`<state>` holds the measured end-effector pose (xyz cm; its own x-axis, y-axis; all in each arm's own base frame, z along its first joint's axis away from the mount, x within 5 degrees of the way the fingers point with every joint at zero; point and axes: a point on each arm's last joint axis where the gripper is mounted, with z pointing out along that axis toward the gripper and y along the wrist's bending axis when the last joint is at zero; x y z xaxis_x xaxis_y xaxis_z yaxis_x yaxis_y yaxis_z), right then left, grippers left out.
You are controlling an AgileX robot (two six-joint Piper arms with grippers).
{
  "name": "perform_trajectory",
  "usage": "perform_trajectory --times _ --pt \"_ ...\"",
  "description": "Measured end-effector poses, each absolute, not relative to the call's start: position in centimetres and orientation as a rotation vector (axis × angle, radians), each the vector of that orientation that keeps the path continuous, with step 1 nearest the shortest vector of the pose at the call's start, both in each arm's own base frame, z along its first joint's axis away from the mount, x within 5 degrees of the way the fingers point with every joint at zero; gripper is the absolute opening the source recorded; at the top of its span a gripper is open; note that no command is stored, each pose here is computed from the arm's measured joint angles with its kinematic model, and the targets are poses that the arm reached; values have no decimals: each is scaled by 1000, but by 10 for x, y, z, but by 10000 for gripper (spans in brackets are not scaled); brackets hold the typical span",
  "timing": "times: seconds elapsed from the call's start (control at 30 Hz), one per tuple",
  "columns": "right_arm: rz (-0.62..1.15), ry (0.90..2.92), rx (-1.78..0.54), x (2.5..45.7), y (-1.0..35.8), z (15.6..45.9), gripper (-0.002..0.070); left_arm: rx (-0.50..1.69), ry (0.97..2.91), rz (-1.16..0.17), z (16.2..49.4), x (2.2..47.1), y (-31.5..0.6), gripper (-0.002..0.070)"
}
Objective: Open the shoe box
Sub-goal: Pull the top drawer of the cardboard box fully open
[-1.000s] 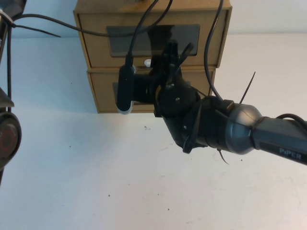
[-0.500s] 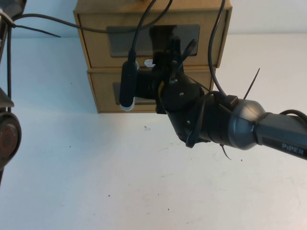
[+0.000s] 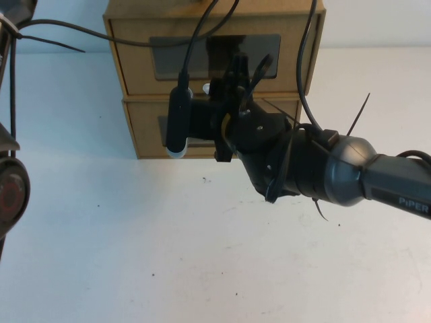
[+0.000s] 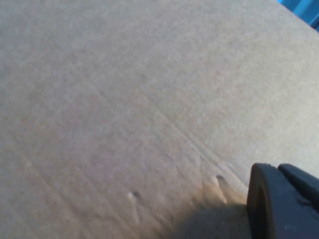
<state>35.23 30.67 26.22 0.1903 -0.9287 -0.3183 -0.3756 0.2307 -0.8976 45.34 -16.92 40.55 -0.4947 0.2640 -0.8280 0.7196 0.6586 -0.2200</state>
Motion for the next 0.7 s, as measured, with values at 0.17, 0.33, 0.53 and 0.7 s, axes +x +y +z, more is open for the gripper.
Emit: perform_trajectory --times 0.17,0.33,0.53,0.7 --pt "-623 1385 -1345 352 307 262 200 761 2064 -715 405 453 -169 -5" --pt "-635 1391 -1340 359 308 258 199 761 2064 -715 405 453 -169 -5" --pt "-668 1403 -1316 365 310 255 189 760 2064 -712 405 454 -169 -5" --pt "-672 1403 -1307 366 310 257 109 760 2064 -712 405 454 -169 -5"
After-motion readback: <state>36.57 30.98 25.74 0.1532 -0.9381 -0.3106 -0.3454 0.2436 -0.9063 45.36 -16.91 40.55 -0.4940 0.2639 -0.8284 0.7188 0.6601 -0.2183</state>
